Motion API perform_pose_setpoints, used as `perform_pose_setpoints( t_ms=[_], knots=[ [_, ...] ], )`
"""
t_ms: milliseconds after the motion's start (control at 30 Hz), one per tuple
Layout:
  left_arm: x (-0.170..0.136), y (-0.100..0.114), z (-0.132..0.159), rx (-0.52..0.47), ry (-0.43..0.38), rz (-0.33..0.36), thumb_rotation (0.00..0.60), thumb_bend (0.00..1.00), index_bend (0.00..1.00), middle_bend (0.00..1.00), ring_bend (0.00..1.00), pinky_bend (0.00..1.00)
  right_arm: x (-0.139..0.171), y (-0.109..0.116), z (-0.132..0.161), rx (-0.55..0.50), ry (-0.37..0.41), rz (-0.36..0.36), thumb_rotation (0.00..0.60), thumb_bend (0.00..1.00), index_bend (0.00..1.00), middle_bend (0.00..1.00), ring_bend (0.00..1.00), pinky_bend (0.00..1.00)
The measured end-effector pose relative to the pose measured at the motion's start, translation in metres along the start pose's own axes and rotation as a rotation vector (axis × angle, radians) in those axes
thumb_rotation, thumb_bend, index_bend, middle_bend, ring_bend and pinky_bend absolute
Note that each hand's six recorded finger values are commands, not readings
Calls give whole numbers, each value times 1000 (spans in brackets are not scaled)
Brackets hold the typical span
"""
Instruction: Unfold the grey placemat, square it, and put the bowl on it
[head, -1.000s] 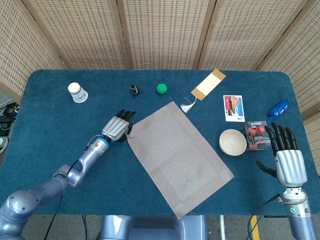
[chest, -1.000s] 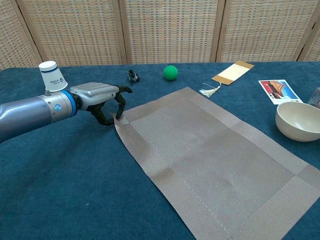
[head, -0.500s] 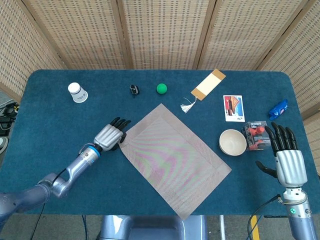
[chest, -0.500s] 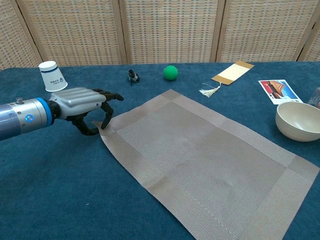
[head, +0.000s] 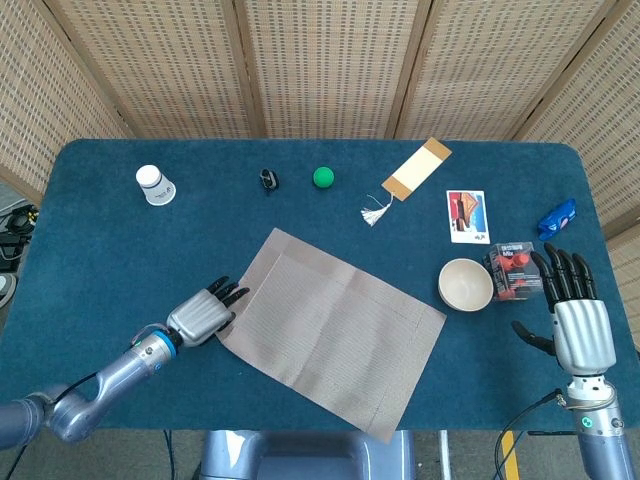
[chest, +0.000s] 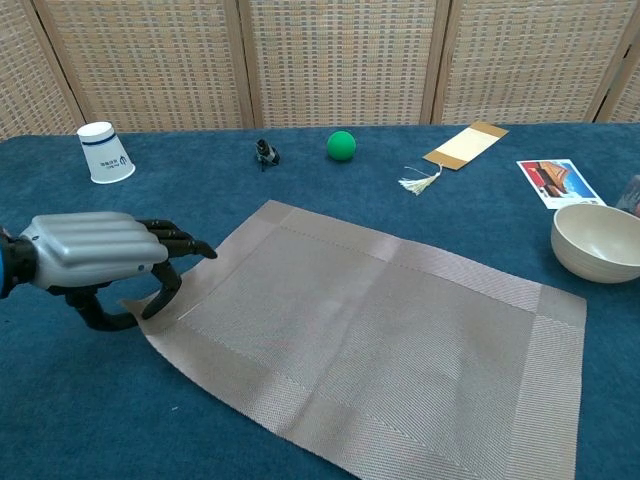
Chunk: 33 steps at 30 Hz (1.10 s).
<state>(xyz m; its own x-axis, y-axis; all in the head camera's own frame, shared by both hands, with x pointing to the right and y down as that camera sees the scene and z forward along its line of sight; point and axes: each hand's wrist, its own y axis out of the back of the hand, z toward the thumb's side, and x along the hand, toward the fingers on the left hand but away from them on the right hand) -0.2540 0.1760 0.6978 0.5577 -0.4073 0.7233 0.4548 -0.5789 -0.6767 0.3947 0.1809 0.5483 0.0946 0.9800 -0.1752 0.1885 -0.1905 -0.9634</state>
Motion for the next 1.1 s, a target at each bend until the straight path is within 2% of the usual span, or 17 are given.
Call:
perform_pose_setpoints(
  t_ms=[267,600,1100],
  knots=[
    [-20,-6,37,-24,-98,-112,600,443,744,0,0,0,0,1,0,2,1,-3,600,0,23,0,0,0],
    [6,7,66,-74,-150,-101,600,444,745,0,0,0,0,2,-3,5,-7,-8,600,0,24,0,0,0],
    [-16,10,98,-131,-275,-182,600,443,743,0,0,0,1,0,-1,10,-1,-3,600,0,27,0,0,0]
  ],
)
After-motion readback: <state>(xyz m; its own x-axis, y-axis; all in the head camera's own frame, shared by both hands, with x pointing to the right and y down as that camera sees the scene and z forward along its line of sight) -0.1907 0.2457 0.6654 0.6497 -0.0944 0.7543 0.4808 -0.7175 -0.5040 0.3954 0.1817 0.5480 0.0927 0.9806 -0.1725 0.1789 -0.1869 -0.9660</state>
